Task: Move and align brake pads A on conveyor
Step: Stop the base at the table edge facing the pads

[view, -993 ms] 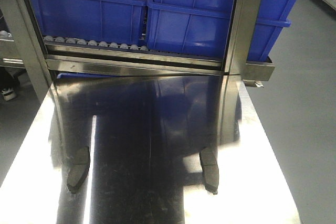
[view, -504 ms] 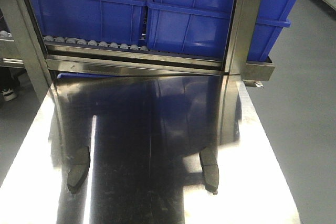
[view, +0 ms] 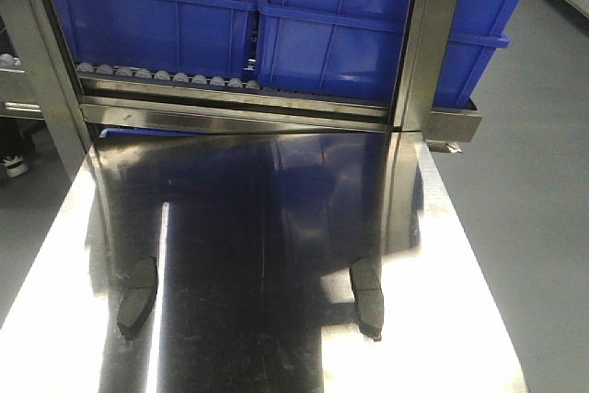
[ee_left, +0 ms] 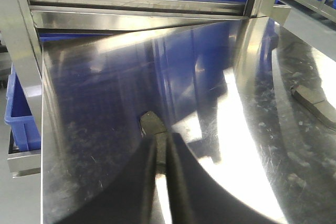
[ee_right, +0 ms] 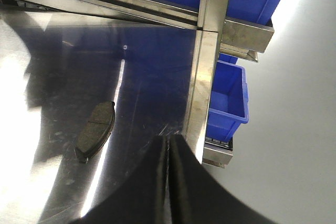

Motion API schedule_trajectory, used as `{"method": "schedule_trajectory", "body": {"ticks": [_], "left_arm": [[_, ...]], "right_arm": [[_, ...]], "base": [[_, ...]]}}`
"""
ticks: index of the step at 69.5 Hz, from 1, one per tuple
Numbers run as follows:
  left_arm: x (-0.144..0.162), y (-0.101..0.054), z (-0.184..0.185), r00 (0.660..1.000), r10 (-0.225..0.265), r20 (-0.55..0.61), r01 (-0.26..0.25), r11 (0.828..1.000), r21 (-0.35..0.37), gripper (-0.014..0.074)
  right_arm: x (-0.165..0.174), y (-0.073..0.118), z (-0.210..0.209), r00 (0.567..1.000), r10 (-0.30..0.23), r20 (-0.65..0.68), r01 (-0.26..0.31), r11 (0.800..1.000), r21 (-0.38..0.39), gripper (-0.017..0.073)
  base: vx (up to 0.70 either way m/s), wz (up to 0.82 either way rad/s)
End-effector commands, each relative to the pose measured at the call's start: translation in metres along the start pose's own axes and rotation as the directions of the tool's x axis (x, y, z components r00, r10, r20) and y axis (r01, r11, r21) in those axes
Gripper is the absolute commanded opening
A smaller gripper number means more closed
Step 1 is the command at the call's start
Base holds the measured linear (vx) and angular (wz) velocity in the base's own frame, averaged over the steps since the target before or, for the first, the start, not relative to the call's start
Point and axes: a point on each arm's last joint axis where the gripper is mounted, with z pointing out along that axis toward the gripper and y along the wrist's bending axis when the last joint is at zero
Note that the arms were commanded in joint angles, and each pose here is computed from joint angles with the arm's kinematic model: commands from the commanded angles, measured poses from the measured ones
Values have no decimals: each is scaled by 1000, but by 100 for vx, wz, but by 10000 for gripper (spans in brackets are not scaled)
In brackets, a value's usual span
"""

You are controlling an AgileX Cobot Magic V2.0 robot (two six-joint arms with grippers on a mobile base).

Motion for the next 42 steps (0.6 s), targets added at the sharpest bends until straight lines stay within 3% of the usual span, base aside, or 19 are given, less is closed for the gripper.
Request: {"method": "schedule_trajectory", "body": {"ticks": [1,16,23,38,42], "left_arm": [[-14,-3,-2,996,-1,86,-1,1000,25,161],[-14,-3,-2,996,-1,86,-1,1000,25,581],[-14,-3,-2,996,-1,85,-1,1000,25,715],[-15,-3,-3,995,-1,100,-2,1000,30,702],[-16,-4,-3,994,-24,105,19,999,40,685]], "right_arm": [[-14,-1,-3,996,-6,85,5,1000,14,-7],[-14,-1,-3,996,-6,85,5,1000,14,-7],[-14,-1,-3,996,-6,85,5,1000,14,-7],[-14,-1,-3,996,-6,85,5,1000,14,-7],[-14,-1,-3,996,-6,85,5,1000,14,-7]], "base": [[0,0],[0,0],[0,0],[0,0],[0,0]]}}
